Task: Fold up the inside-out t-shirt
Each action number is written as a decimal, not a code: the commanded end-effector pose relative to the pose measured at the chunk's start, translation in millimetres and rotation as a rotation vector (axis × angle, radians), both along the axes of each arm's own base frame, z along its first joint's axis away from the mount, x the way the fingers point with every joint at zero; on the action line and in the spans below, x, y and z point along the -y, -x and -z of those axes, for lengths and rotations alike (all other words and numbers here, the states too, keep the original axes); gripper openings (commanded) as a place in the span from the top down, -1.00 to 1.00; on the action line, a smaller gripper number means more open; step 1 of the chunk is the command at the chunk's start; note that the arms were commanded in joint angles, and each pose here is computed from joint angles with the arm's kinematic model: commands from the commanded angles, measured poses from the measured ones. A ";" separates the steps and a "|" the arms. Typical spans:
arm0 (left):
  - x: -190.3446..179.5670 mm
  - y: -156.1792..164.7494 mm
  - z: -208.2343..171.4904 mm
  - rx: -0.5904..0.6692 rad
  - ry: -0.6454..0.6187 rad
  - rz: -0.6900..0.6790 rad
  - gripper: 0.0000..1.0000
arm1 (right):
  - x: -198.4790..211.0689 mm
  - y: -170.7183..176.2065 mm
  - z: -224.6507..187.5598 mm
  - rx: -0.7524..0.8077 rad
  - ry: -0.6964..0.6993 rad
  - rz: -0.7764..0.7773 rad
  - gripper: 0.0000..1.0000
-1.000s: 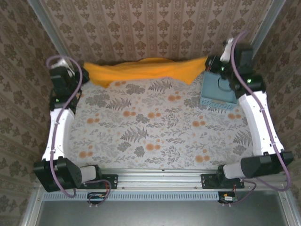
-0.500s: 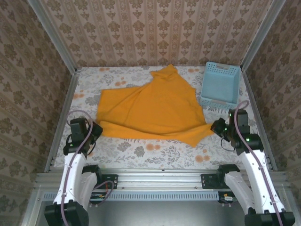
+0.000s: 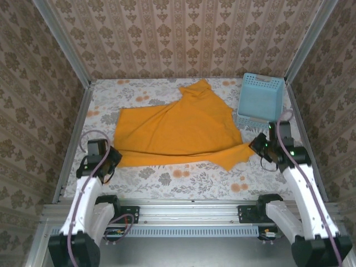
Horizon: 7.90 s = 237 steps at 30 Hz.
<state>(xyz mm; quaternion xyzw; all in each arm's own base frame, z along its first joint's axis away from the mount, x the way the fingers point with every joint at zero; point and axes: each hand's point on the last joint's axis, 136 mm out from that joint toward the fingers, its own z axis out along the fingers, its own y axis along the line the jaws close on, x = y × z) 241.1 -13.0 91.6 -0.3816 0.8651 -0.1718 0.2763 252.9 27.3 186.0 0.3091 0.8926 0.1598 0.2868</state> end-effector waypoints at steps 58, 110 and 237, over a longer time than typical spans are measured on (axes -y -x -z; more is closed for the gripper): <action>-14.5 -48.0 76.2 -0.203 -0.035 0.032 -0.29 | -2.8 -72.6 170.2 -0.334 0.089 0.046 -0.03; 54.8 -80.9 -47.5 0.002 -0.325 0.276 -0.62 | -51.6 -43.4 55.4 -0.057 0.183 -0.154 -0.25; 4.2 -205.8 23.1 -0.462 -0.590 0.588 -0.12 | -77.1 -330.5 45.5 0.150 0.386 -0.371 1.00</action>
